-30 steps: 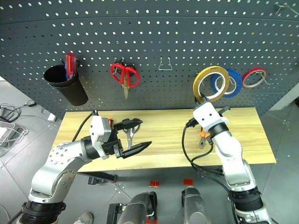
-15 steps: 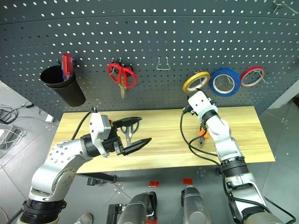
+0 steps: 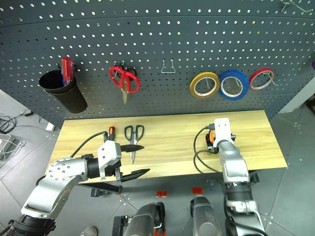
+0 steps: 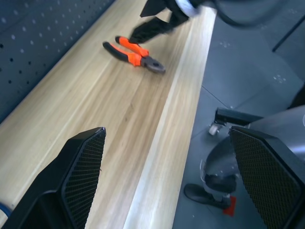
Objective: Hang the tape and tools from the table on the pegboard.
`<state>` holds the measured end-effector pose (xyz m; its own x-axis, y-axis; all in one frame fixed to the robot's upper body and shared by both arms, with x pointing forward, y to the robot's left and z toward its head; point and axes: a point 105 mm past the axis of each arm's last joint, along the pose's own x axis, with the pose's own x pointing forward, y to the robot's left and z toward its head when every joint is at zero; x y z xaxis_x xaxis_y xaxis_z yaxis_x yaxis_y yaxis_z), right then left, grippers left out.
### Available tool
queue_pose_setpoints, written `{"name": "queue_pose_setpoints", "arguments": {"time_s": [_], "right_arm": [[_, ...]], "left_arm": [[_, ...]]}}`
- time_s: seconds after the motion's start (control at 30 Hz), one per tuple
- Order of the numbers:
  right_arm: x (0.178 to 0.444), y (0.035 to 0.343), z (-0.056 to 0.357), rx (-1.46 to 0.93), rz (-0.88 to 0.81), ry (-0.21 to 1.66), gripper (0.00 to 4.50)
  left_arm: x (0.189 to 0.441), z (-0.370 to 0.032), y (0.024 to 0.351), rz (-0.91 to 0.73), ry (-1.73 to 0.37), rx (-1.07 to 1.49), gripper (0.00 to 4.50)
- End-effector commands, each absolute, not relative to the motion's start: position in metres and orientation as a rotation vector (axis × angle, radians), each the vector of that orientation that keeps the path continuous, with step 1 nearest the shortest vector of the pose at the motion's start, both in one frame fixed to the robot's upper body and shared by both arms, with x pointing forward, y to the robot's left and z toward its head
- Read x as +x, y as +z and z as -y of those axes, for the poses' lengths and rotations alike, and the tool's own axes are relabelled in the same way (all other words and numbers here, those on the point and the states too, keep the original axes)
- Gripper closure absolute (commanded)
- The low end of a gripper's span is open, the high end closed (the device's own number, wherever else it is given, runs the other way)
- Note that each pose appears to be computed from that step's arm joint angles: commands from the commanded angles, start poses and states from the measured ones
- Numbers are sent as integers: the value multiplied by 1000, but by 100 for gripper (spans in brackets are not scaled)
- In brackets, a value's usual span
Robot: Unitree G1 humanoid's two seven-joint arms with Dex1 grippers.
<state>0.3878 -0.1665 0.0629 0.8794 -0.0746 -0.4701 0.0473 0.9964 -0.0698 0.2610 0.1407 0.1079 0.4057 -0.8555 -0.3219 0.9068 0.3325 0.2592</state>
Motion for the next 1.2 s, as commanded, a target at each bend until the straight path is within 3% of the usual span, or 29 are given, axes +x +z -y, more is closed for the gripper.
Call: {"name": "queue_pose_setpoints", "arguments": {"time_s": [0.03,0.6,0.7,0.83,0.9,1.07,1.2], "right_arm": [[395,53,172,15,-577,-128,2],[412,20,150,79,-735,-118,2],[413,14,156,27,-735,-121,63],[415,11,156,9,-739,-109,184],[416,12,155,4,-731,-98,186],[421,64,124,-85,-488,63,186],[383,109,85,-136,-249,229,186]], "left_arm": [[259,-135,113,-102,-1183,446,14],[260,-133,117,-75,-1177,421,14],[260,-136,118,-63,-1172,410,14],[260,-141,117,-67,-1157,402,14],[260,-143,117,-65,-1145,392,14],[261,-159,134,-21,-1054,249,14],[256,-174,146,9,-974,160,14]]}}
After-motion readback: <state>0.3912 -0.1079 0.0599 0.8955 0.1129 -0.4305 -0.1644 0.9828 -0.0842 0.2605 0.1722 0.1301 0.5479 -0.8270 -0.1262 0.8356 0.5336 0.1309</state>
